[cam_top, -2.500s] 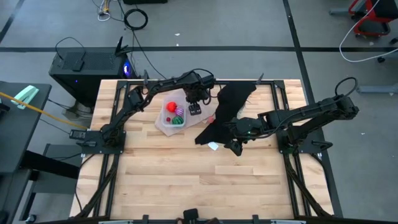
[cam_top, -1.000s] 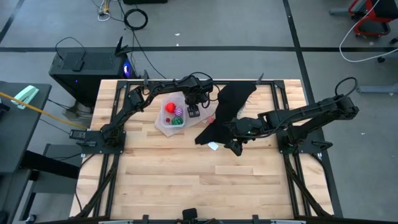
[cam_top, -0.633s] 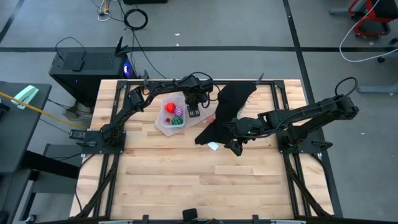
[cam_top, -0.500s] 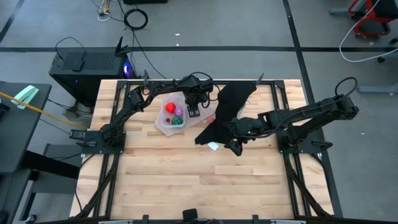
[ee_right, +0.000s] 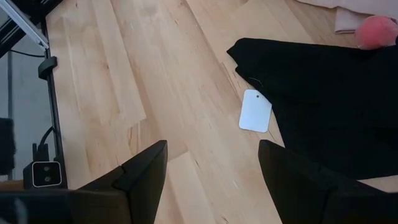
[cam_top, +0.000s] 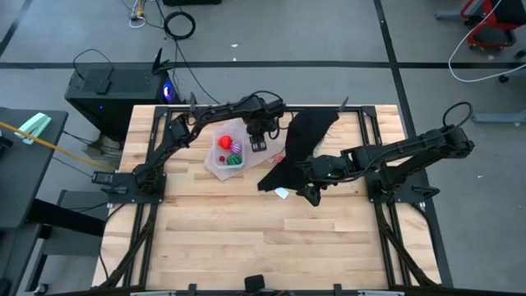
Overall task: Pick and placing Produce into tupperware
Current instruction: Put the black cherry into the transparent bin
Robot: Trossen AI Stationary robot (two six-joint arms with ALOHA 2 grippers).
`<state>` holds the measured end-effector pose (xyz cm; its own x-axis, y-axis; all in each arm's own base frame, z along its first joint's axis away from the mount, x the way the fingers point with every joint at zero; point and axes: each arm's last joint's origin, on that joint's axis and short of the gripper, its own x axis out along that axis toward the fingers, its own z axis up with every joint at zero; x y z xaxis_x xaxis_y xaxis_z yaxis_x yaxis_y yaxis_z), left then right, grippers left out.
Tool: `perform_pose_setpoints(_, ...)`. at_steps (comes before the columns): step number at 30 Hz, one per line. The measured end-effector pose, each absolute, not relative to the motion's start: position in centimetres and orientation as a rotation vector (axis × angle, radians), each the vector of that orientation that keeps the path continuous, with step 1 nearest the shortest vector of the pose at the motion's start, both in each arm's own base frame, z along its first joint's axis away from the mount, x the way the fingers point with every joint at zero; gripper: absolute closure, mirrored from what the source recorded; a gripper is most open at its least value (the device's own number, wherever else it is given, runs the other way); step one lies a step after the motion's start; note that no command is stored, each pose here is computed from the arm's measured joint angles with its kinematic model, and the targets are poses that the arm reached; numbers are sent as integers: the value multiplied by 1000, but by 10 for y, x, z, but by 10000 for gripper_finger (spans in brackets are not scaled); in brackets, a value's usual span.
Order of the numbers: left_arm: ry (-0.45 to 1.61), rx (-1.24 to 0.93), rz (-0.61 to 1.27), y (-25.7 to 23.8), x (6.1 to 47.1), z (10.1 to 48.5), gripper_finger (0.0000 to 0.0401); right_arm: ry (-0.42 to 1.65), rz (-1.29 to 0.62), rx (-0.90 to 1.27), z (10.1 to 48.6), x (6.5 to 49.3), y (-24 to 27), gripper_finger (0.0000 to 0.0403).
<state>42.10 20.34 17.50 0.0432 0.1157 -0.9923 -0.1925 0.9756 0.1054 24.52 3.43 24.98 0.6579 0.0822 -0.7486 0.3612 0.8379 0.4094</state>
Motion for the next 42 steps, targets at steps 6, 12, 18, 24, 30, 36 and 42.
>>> perform_pose_setpoints(6,1475,-56,248,205,424,211,276,849,-168,571,250,245,34,144)
perform_pose_setpoints(12,1518,-79,247,200,415,248,282,849,-165,564,250,245,34,144)
perform_pose_setpoints(18,1578,-160,317,194,399,264,284,850,-158,548,250,245,34,144)
perform_pose_setpoints(24,1551,-251,421,197,391,272,275,850,-157,547,250,245,34,144)
perform_pose_setpoints(30,1525,-371,518,203,389,271,288,850,-156,547,250,245,34,144)
perform_pose_setpoints(36,1505,-404,473,198,389,276,287,852,-143,527,250,245,35,144)
perform_pose_setpoints(42,1430,-389,481,194,374,307,282,853,-133,506,250,245,35,144)
